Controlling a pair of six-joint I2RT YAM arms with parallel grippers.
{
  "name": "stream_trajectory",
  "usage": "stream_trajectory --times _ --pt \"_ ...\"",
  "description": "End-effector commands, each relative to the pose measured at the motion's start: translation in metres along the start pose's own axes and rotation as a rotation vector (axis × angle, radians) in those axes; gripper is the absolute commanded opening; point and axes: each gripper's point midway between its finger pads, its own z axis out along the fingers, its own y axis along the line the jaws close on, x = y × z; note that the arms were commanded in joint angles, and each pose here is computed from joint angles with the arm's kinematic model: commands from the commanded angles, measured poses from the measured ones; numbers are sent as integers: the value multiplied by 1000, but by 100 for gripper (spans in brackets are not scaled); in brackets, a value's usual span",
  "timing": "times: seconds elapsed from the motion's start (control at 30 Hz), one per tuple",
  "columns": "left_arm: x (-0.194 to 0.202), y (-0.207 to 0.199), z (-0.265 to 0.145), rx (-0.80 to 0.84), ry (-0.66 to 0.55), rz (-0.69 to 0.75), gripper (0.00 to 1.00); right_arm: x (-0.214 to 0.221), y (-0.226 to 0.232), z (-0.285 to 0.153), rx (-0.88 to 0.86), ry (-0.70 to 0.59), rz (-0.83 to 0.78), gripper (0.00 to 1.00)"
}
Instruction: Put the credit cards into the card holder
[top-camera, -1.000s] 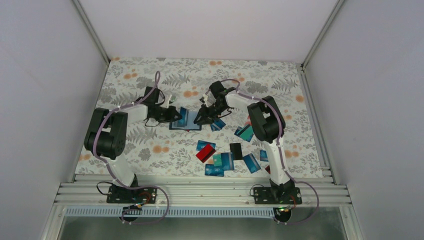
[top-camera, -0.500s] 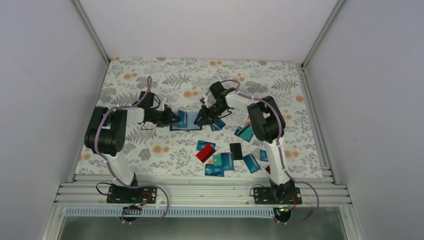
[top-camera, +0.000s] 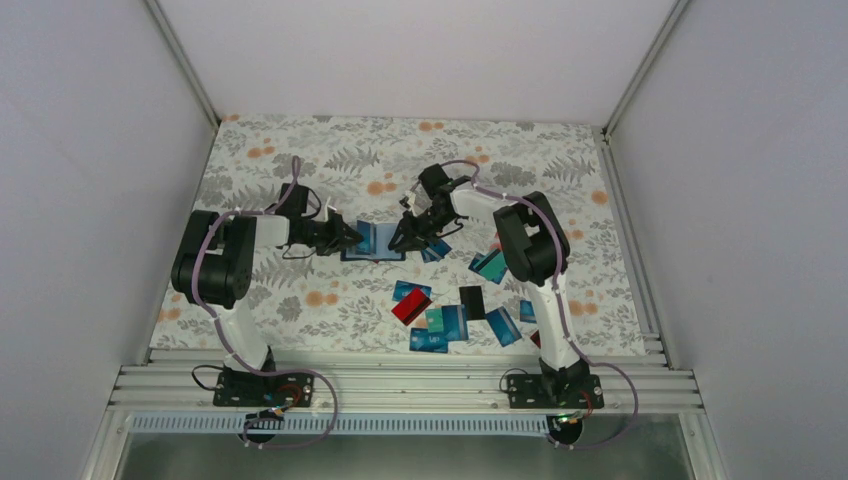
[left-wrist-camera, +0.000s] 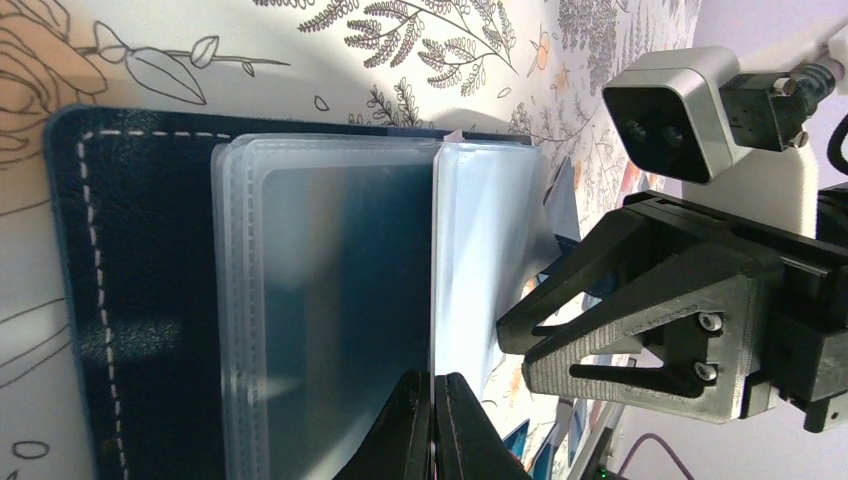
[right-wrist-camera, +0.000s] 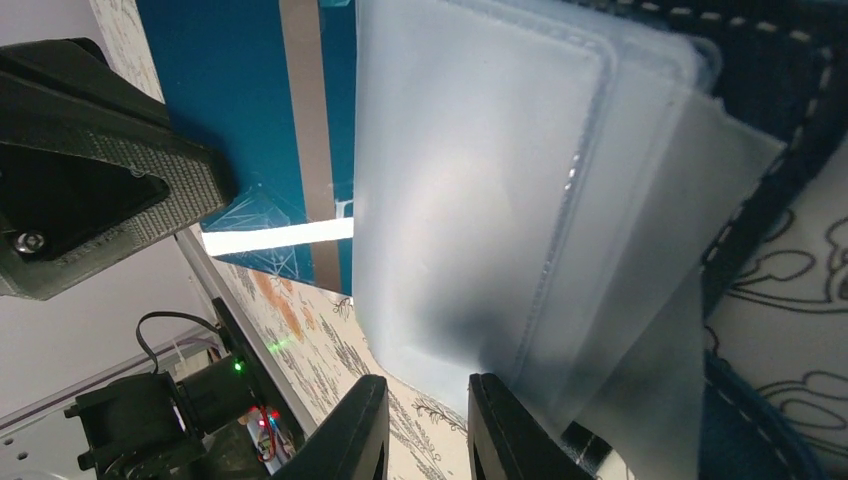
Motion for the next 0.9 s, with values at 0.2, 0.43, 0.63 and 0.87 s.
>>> stream_trajectory --times 0.2,0.43,0.63,0.87 --pt "0 -1 6 49 17 -45 2 4 -15 6 7 29 19 21" --pt "2 -3 9 53 32 -28 2 4 -16 4 7 28 21 20" --pt "12 -2 18 25 77 14 2 -4 -9 -12 12 -7 -8 22" --pt "13 -2 23 -2 95 44 2 -11 10 -44 6 -66 -57 28"
